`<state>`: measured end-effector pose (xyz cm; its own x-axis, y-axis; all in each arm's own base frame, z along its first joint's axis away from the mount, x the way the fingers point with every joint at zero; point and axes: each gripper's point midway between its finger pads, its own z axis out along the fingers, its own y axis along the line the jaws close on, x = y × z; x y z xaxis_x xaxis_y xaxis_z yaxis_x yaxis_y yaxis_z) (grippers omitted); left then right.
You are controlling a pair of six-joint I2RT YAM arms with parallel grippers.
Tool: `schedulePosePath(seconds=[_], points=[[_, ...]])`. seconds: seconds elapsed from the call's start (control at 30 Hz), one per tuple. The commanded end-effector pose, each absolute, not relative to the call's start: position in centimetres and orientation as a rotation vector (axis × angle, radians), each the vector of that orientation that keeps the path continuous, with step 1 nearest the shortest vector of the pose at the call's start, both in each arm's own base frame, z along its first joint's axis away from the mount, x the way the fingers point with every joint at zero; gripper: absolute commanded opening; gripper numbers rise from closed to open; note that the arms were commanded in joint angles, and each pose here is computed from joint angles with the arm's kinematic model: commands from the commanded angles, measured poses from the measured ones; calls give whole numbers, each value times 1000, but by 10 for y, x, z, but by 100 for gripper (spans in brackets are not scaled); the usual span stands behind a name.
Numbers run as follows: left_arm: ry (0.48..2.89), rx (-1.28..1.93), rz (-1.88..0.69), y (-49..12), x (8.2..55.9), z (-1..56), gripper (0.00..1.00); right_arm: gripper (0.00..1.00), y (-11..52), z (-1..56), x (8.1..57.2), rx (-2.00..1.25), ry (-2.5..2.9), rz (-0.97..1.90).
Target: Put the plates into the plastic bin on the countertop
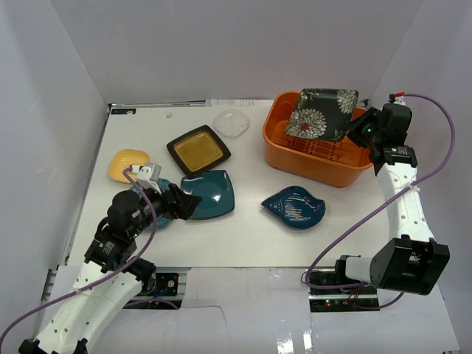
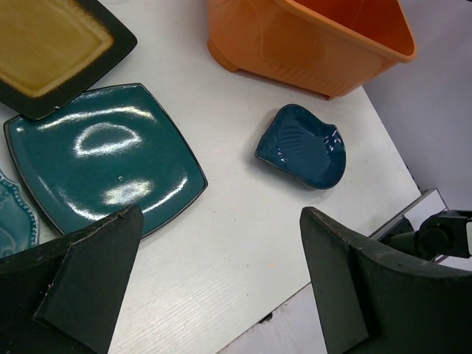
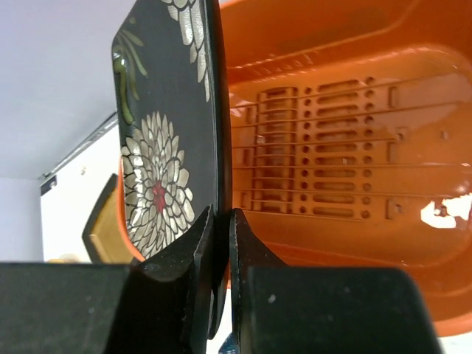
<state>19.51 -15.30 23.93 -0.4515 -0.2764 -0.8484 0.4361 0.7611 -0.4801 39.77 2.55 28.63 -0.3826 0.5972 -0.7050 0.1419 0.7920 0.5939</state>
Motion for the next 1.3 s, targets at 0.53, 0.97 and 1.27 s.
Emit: schedulePosePath(seconds=[0.53, 0.97, 1.27], points=[[2044, 171, -1142, -204, 177, 206, 98, 8, 22, 230, 443, 502, 1948, 599], [2264, 172, -1208, -257, 195, 162, 98, 15, 13, 152, 437, 555, 2105, 511], [2388, 284, -1028, -317, 208, 124, 89, 66, -5, 141, 425, 541, 2159, 349]])
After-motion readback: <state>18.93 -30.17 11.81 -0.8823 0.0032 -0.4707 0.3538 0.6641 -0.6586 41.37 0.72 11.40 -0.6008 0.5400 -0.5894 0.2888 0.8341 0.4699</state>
